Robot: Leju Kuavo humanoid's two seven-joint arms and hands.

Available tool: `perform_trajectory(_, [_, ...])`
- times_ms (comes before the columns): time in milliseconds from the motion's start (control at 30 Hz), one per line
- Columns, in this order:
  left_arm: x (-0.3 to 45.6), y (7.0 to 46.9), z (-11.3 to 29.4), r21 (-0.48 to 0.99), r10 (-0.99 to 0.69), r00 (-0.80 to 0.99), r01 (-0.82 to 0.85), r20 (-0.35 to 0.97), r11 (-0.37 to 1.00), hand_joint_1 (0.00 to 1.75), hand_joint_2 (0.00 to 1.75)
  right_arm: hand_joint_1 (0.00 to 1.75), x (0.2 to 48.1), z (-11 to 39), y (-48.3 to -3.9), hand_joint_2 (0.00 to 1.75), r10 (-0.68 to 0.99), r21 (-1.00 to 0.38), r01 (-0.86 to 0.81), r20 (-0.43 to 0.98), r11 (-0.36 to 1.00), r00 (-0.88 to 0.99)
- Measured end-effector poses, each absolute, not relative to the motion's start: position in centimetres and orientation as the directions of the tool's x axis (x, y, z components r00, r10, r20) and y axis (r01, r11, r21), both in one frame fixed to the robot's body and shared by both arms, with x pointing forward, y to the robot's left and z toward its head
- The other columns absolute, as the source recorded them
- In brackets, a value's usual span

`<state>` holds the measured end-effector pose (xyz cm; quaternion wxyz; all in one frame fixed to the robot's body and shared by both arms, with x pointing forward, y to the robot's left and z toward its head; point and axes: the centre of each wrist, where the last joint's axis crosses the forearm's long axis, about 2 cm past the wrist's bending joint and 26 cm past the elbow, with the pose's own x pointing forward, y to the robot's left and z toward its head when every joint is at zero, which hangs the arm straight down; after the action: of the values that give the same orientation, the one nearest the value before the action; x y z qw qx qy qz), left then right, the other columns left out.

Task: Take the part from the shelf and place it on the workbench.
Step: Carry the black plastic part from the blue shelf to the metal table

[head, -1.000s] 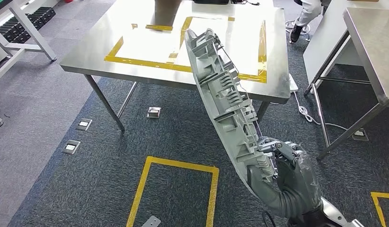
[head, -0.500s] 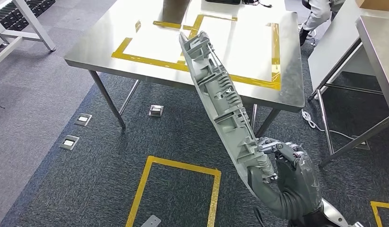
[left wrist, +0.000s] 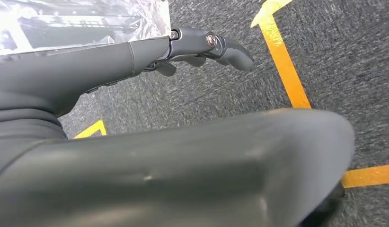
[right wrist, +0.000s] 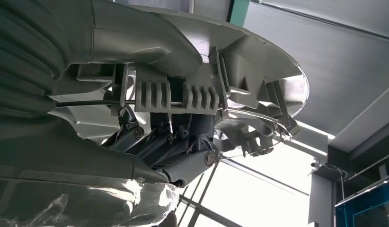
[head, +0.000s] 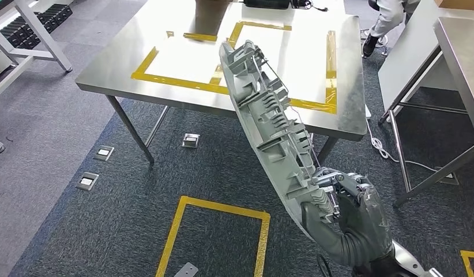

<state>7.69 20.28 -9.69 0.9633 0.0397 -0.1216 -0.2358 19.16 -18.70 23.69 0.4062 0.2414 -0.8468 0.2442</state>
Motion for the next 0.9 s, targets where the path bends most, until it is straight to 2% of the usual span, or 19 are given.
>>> perform_trajectory(900, [7.75,20.24,-9.68,0.133,-0.464,0.86,0.445,0.212,0.886,0.0,1.75,1.75,19.16,23.84,-18.68,1.75,-0.215,-0.218,-0.608,0.802,0.764,-0.558])
